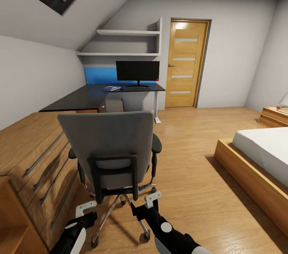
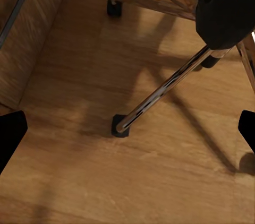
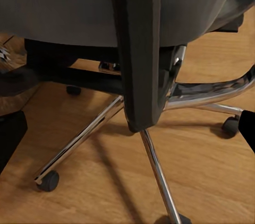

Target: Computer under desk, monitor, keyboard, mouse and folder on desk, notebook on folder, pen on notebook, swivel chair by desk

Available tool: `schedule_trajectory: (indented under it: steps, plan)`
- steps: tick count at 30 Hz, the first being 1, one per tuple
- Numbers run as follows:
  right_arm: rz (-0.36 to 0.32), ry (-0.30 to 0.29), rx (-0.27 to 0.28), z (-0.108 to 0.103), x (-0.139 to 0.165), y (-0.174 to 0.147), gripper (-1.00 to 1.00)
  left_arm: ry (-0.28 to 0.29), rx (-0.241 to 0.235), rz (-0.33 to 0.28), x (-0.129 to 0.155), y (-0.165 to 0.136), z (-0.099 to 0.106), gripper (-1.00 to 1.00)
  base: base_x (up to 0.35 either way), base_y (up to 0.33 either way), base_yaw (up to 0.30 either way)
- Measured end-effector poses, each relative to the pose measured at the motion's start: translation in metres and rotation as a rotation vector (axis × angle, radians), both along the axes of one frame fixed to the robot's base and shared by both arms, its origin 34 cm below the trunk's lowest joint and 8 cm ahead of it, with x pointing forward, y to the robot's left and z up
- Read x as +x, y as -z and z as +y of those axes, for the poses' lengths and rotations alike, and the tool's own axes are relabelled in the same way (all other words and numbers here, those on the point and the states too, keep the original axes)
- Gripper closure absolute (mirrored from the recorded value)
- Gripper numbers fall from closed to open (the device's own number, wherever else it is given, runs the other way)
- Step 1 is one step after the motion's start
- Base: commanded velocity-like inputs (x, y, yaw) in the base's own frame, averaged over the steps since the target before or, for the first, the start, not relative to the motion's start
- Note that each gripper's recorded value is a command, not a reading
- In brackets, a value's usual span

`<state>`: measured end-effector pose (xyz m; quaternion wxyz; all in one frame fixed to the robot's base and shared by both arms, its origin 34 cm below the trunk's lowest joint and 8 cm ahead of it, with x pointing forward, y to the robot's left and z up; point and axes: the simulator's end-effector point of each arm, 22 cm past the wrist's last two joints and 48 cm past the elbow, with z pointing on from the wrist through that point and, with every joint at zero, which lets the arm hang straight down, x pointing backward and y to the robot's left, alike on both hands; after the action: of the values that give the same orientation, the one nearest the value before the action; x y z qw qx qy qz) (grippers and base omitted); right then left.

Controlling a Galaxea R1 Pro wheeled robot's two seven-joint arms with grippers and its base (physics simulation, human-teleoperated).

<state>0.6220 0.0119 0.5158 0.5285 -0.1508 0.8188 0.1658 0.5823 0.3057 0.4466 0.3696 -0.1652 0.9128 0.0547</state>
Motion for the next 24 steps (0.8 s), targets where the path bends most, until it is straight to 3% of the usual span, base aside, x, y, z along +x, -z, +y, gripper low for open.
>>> schedule_trajectory:
  steps: [24]
  plan:
    - [0.003, 0.004, 0.000, -0.0014, 0.0001, 0.0010, -1.00, 0.002, 0.002, -0.002, 0.0002, 0.0000, -0.0003, -1.00, 0.000, 0.039, 0.000]
